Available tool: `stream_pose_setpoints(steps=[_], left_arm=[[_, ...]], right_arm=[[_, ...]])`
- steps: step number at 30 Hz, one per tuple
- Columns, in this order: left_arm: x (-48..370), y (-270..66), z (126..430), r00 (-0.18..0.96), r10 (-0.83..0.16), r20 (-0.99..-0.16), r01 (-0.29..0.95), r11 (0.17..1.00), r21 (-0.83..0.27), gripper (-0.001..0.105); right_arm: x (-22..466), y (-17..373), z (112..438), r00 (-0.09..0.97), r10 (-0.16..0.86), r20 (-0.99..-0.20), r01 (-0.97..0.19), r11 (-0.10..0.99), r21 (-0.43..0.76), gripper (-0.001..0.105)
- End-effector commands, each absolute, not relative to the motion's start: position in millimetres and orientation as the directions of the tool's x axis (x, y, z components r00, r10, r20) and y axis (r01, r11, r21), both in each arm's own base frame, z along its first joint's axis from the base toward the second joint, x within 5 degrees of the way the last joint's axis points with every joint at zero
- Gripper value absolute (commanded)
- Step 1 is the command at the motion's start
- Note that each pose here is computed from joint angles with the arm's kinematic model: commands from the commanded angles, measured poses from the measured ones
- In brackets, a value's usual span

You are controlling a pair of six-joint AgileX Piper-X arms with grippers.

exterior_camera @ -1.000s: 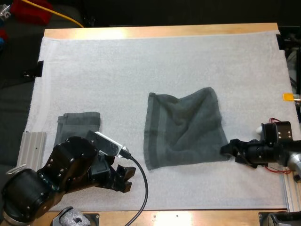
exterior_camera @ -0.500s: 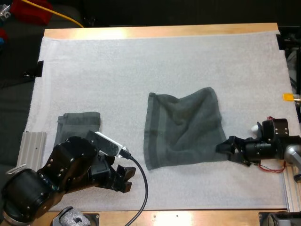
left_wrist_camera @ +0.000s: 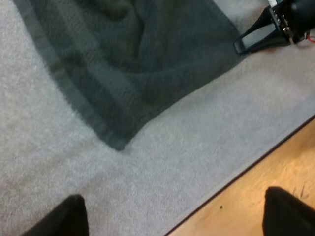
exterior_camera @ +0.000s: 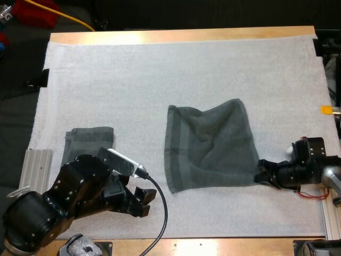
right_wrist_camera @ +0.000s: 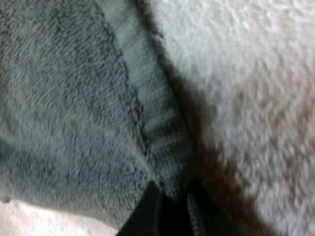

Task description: Pick towel from pile, fold and stack

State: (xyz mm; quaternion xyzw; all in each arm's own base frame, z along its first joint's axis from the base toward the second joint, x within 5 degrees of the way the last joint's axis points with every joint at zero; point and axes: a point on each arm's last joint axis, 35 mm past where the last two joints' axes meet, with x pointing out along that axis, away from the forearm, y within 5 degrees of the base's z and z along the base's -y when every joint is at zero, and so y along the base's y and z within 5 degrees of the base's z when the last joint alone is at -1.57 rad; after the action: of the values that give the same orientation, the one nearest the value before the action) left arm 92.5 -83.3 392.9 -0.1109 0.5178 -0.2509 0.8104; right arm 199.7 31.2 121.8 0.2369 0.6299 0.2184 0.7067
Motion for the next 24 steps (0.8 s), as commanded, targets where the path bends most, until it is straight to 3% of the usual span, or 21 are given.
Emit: stream_pose_setpoints(steps=[1,5,6,7,14,21,24], left_arm=[[95,-86,389,0.343,-0.521,-0.782,0.275,0.851,-0.447,0.070],[106,-94,369,0.337,-0.522,-0.784,0.247,0.852,-0.462,0.070],[119,-107,335,0.276,-0.540,-0.795,0.206,0.841,-0.500,0.070],[124,-113,319,0.247,-0.549,-0.798,0.188,0.835,-0.517,0.070],[147,-134,263,0.153,-0.570,-0.807,0.141,0.821,-0.553,0.070],[176,-159,218,0.079,-0.540,-0.838,0.089,0.841,-0.534,0.070],[185,-166,186,0.008,-0.463,-0.886,0.040,0.886,-0.462,0.070]], right_arm=[[198,31,126,0.119,0.596,-0.794,-0.030,0.801,0.598,0.001],[195,30,133,0.125,0.591,-0.797,-0.036,0.806,0.591,0.001],[191,29,138,0.124,0.573,-0.810,-0.038,0.819,0.573,0.001],[188,29,140,0.120,0.566,-0.815,-0.044,0.824,0.566,0.001],[185,29,141,0.100,0.565,-0.819,-0.044,0.825,0.564,0.001],[182,29,141,0.079,0.564,-0.822,-0.051,0.825,0.562,0.001],[182,29,141,0.078,0.564,-0.822,-0.057,0.826,0.561,0.001]])
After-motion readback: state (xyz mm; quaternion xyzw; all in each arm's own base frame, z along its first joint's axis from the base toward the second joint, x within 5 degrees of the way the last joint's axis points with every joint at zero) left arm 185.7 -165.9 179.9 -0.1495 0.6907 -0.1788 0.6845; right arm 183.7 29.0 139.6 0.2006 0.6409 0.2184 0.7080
